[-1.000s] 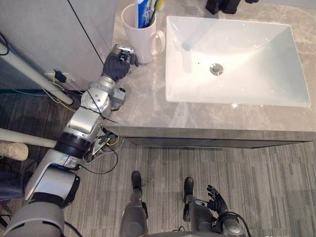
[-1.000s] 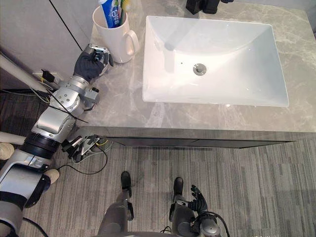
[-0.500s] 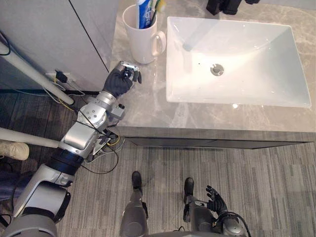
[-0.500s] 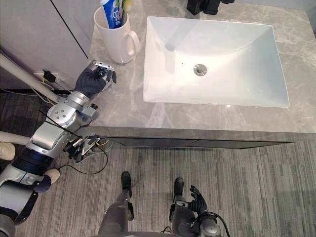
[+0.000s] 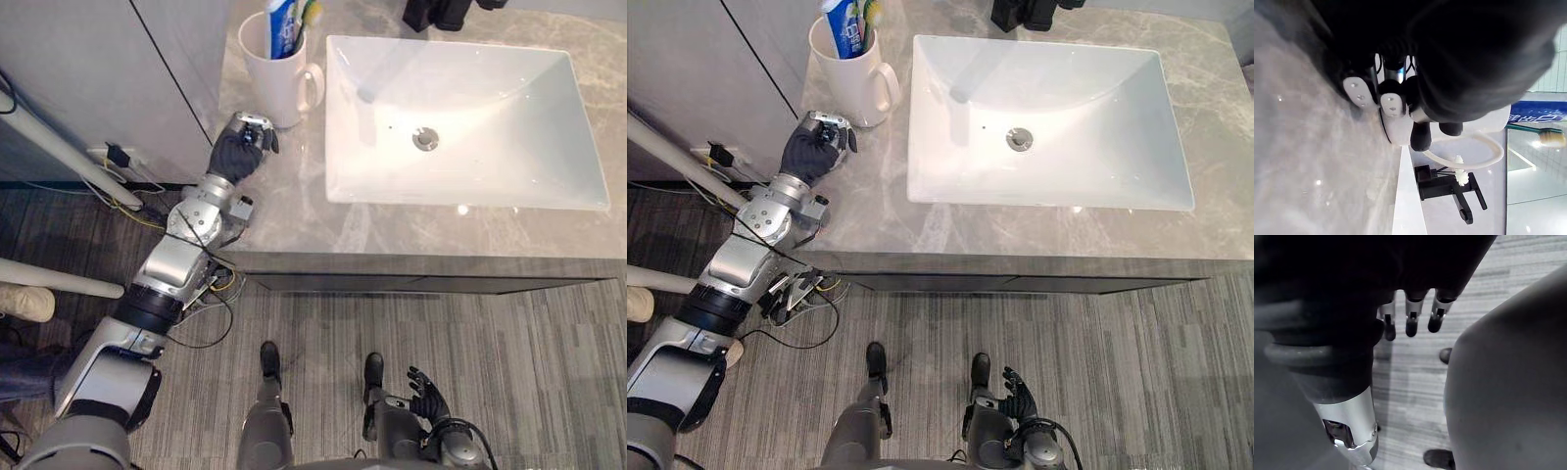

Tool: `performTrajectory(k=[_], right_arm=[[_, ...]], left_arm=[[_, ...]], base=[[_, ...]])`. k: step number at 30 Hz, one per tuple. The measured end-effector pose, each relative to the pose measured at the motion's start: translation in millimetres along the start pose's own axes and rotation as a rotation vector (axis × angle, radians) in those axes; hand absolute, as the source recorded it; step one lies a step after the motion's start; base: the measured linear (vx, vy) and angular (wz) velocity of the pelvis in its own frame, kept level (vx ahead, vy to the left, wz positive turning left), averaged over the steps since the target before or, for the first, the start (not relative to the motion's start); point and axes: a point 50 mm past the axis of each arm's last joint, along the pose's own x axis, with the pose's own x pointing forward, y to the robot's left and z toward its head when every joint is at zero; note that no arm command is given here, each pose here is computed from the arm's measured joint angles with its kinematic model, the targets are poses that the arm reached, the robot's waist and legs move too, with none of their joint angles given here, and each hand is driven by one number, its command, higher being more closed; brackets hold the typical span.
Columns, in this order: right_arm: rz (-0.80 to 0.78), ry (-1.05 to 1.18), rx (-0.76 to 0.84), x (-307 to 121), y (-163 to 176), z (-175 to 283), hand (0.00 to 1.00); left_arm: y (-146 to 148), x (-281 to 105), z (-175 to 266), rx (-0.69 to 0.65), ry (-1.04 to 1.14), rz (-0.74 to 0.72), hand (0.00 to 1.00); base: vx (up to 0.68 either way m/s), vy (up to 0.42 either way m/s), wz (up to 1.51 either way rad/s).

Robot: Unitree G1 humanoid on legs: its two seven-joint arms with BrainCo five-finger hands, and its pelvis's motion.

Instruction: Organize washtable

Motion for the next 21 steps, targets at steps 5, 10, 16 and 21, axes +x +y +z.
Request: performTrajectory(k=[5,10,16,21], right_arm=[[0.002,-0.001,0.001,1,1,1,0.0],[0.005,-0.007,0.006,1,3,2,0.0],[0.005,-0.014,0.007,1,3,4,0.0],[0.006,-0.032,0.009,2,4,7,0.0]], left_arm=[[-1,8,5,-0.01,-0.015,0.024,1.0],[3,18,15,-0.006,-0.038,0.039,1.0],[1,31,25,-0.073,-0.059,0.067,1.0],[3,40,35,-0.148,-0.078,0.096,1.0]], base=[[0.0,0.0,0.0],[0.0,0.0,-0.01],[0.0,0.0,0.0],[0.0,0.0,0.0]])
